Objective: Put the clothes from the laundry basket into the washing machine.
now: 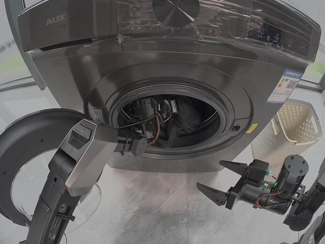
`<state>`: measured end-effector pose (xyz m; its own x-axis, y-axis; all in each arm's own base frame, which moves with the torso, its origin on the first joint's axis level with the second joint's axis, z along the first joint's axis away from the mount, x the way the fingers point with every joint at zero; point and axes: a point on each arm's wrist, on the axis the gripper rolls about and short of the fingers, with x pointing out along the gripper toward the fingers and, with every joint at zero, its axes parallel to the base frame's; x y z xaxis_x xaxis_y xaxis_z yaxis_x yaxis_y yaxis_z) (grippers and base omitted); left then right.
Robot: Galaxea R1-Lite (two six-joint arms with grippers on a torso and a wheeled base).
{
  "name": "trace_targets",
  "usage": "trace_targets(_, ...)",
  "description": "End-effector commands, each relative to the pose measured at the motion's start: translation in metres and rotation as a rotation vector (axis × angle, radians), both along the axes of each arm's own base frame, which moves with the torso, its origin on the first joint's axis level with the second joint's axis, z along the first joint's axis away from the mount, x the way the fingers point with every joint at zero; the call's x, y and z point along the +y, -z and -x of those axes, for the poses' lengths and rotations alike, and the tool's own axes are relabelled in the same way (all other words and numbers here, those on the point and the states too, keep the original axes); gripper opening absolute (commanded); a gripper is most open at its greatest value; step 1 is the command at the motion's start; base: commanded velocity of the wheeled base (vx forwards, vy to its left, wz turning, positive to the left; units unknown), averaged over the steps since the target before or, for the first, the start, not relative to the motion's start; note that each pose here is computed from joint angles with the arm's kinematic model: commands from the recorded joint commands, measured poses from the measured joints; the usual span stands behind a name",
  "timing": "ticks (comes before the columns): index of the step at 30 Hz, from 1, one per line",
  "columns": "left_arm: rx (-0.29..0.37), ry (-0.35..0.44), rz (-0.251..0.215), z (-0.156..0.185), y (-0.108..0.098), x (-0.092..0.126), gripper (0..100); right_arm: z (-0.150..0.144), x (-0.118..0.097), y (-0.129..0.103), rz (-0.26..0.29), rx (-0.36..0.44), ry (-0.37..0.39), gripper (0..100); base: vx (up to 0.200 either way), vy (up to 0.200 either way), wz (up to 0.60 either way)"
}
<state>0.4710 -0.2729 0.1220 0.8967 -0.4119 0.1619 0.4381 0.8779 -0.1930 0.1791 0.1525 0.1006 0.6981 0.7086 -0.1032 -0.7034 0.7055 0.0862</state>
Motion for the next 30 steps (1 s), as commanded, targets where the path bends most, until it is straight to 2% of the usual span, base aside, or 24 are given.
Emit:
trace_targets(1,0.110,0.007,-0.041,0.018,-0.002,0.006,100,-0.001,0.000,-0.001,-0.004,-0.004,0.001,100,0.000,0.000,0.00)
trace_targets(6,0.239,0.053,-0.124,0.037,0.011,0.009,100,-0.001,0.001,-0.001,-0.003,-0.005,-0.001,100,0.000,0.000,0.00)
trace_targets(8,0.266,0.065,-0.143,0.040,0.019,0.008,100,0.001,0.002,-0.001,-0.003,-0.003,-0.007,100,0.000,0.000,0.00)
trace_targets(16,0.307,0.094,-0.182,0.036,0.046,-0.001,100,0.000,0.002,-0.001,-0.003,-0.003,-0.007,100,0.000,0.000,0.00)
trace_targets(18,0.298,0.093,-0.173,0.030,0.048,-0.003,100,0.001,0.003,-0.001,-0.003,-0.003,-0.010,100,0.000,0.000,0.00)
trace_targets(19,0.292,0.091,-0.170,0.029,0.048,-0.004,0,0.001,0.003,-0.001,-0.003,-0.003,-0.010,100,0.000,0.000,0.00)
trace_targets(24,0.173,0.015,-0.087,0.001,0.027,-0.013,0,0.000,0.002,0.000,-0.001,-0.001,-0.007,100,0.000,0.000,0.00)
trace_targets(26,0.198,-0.006,-0.102,-0.003,0.038,-0.012,0,0.000,0.002,0.000,-0.002,-0.002,-0.007,100,0.000,0.000,0.00)
trace_targets(28,0.198,-0.006,-0.102,-0.003,0.038,-0.012,0,0.000,0.002,0.000,-0.002,-0.002,-0.007,100,0.000,0.000,0.00)
trace_targets(30,0.180,-0.031,-0.085,-0.009,0.033,-0.001,0,-0.001,0.002,-0.001,-0.003,-0.003,-0.004,100,0.000,0.000,0.00)
